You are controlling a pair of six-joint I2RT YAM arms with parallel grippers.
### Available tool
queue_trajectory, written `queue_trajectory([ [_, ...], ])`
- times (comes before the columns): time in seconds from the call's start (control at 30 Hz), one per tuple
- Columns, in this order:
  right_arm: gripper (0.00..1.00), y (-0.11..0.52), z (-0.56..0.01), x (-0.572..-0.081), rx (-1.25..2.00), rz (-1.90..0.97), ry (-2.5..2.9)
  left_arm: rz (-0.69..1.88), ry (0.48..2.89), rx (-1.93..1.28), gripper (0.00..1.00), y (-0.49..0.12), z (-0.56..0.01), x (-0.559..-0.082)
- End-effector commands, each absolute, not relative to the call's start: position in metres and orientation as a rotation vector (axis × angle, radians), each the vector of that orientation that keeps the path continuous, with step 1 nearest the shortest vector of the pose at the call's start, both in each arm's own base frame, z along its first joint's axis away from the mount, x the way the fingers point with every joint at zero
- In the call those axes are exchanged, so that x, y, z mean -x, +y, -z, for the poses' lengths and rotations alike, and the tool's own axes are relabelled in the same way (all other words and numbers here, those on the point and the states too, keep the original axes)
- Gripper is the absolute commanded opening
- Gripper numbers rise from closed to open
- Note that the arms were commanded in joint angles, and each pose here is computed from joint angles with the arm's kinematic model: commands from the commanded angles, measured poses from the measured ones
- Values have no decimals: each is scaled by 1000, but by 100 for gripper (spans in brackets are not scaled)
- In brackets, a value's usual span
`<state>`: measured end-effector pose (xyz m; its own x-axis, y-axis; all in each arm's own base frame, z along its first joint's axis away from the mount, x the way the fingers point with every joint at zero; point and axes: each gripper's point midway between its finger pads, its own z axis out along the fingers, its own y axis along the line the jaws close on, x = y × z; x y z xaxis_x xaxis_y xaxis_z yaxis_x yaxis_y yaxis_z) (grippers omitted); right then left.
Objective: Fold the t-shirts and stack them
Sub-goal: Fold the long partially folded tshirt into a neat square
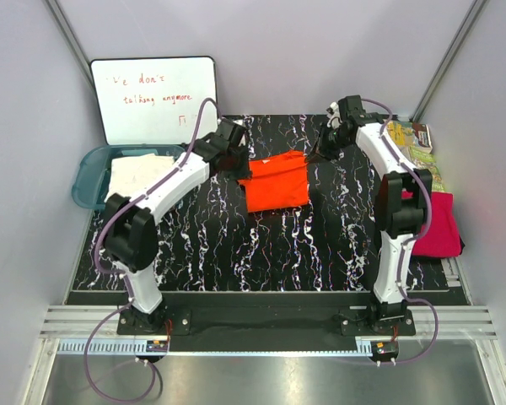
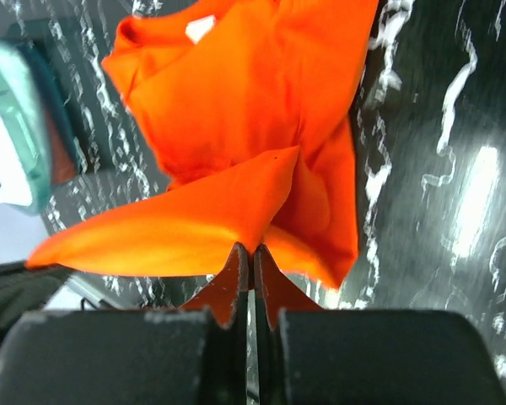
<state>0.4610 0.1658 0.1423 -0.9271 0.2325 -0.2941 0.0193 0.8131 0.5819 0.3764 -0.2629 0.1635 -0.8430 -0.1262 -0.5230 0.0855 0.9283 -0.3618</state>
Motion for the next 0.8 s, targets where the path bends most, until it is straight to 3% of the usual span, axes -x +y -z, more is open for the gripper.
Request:
queue_trajectory([
  [0.0,1,158,-154,-505,-129,-768,2533,474,2421,59,0,-250,-179,-430],
  [0.23,4,172,-129,-534,-149,-815,2530,501,2426,93,2,-251,-164,-468],
  [0.27,8,177,-125,-542,-146,-827,2526,499,2448,99,22,-251,-153,-471],
  [0.3,17,179,-122,-546,-145,-828,2524,503,2459,105,48,-251,-148,-473],
  [0.33,26,181,-120,-550,-150,-829,2521,505,2460,135,84,-248,-148,-478],
  [0.37,44,181,-117,-557,-166,-830,2513,503,2468,148,96,-246,-143,-479],
  [0.47,67,185,-127,-567,-169,-851,2477,484,2454,149,99,-239,-150,-477],
  [0.6,81,190,-162,-567,-135,-868,2406,496,2445,136,99,-233,-161,-468],
  [0.77,82,190,-175,-547,-175,-893,2428,539,2521,140,99,-236,-150,-456],
])
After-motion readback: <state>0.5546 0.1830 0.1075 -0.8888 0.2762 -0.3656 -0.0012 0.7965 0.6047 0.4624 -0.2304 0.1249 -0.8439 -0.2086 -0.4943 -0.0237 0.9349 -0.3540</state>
